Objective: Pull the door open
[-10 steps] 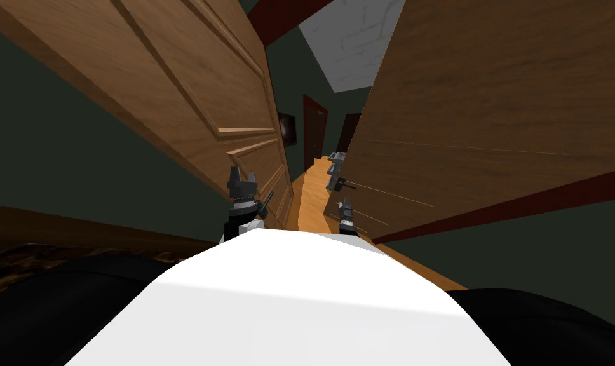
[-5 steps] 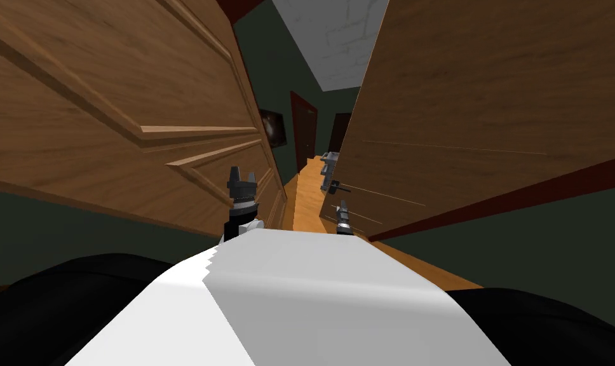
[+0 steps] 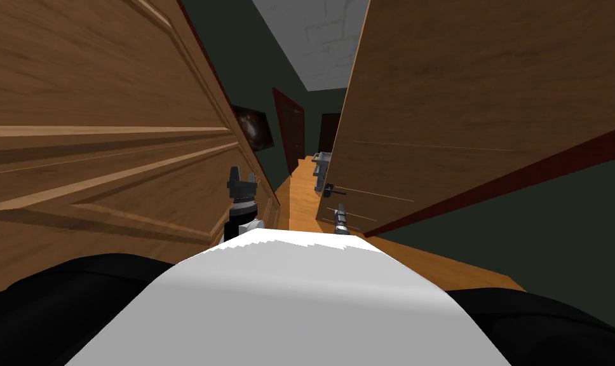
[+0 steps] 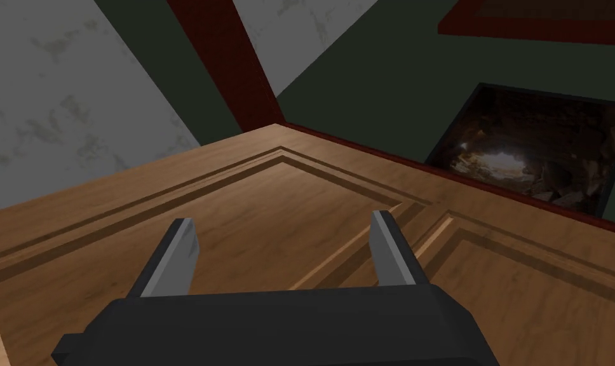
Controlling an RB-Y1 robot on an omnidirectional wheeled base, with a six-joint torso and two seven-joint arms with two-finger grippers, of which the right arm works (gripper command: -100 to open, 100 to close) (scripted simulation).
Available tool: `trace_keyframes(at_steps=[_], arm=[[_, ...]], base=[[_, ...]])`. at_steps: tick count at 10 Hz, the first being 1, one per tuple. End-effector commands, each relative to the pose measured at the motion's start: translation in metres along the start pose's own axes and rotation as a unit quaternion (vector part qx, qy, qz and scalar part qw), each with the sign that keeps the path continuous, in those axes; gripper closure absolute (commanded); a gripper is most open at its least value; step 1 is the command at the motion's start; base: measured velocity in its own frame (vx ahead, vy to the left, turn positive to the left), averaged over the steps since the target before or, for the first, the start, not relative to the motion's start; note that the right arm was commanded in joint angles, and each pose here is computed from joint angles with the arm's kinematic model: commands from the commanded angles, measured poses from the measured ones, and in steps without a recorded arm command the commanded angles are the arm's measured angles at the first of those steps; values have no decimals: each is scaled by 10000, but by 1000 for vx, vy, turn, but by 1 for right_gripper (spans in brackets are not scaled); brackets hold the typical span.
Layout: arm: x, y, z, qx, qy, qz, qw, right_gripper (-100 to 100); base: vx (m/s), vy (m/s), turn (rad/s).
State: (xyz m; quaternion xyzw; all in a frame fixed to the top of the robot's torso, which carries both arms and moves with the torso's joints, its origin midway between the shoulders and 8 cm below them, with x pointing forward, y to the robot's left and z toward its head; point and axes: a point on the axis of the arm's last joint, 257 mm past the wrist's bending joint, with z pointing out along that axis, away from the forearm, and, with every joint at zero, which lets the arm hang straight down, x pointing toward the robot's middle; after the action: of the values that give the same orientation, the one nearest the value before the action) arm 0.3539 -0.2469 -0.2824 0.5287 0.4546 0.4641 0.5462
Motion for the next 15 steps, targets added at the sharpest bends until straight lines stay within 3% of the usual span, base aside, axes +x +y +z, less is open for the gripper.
trace_keyframes(at_steps=[1, 3, 7, 10, 15], arm=[[34, -67, -18, 95, -10, 18, 10000, -100], [37, -65, -21, 107, -13, 24, 9999, -100], [-58, -164, 141, 113, 265, -460, 9985, -100], [-176, -224, 317, 98, 407, -834, 9956, -100], [-389, -267, 628, 56, 477, -1306, 9903, -100]], base=[[226, 102, -281], [139, 61, -137], [-166, -103, 268], [-138, -54, 267], [-77, -13, 199]])
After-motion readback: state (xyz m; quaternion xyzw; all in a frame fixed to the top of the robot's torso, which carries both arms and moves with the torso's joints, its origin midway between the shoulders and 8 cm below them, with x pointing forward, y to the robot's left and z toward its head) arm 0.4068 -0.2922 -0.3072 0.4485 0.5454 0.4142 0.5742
